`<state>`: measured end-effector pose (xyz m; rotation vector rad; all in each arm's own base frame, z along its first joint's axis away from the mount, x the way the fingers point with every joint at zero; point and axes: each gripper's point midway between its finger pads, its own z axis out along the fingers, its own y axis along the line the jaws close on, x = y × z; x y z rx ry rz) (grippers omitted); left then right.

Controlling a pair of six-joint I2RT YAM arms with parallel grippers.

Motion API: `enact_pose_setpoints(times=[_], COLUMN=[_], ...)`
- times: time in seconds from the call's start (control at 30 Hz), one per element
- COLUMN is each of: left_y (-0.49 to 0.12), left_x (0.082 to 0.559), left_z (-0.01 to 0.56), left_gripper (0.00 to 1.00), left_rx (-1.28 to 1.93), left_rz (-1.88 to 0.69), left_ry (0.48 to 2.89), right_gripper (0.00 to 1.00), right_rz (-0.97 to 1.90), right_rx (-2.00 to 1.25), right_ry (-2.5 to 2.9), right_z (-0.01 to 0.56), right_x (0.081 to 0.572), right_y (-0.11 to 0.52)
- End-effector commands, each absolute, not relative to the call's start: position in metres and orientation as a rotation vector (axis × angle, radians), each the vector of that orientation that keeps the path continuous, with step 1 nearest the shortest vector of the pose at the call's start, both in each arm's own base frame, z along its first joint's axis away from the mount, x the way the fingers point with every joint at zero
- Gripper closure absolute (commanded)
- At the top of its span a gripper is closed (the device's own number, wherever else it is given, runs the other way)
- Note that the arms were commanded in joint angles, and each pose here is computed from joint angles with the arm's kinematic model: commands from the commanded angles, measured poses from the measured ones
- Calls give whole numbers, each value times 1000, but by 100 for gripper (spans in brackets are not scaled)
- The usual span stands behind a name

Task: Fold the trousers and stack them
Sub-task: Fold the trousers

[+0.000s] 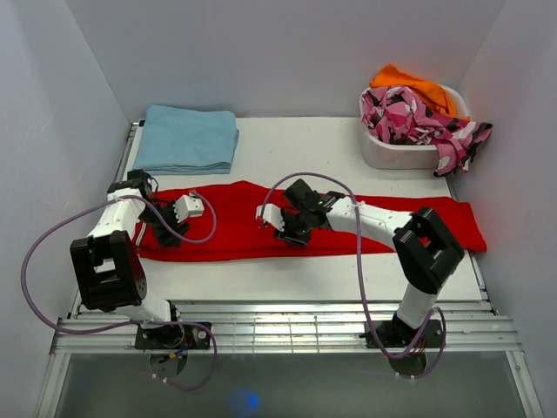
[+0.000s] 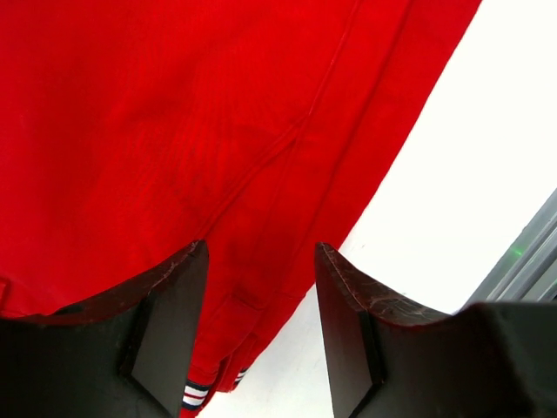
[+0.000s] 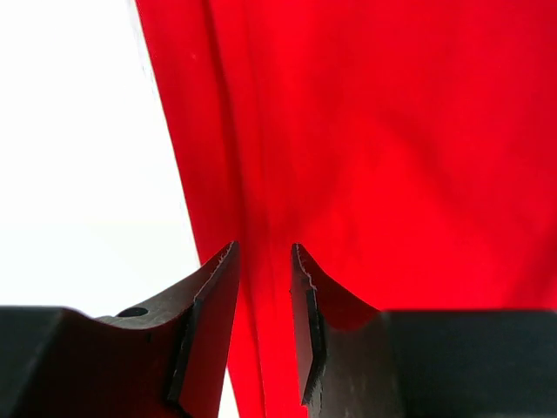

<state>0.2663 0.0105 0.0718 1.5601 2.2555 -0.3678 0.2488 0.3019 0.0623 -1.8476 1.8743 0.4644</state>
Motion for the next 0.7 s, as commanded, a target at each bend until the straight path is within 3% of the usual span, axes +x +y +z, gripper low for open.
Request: enact_pose_setpoints(times=[0.0,0.43,0.67], left_y=[16,30,36], left_x=[265,260,258], left_z=[70,63,59], left_gripper=[37,32,29], left_rx=[1577,1542,1593], left_rz=[-368,-371,-319], left_ry=[2244,2265,2233], right_gripper=[64,65,57], right_rz=[371,232,249], right_rx=[-1811,-1866,-1896], right_ry=[1846,1805,1780], right_z=[55,31,36], right_x=[260,262,248], right_y=[319,330,329])
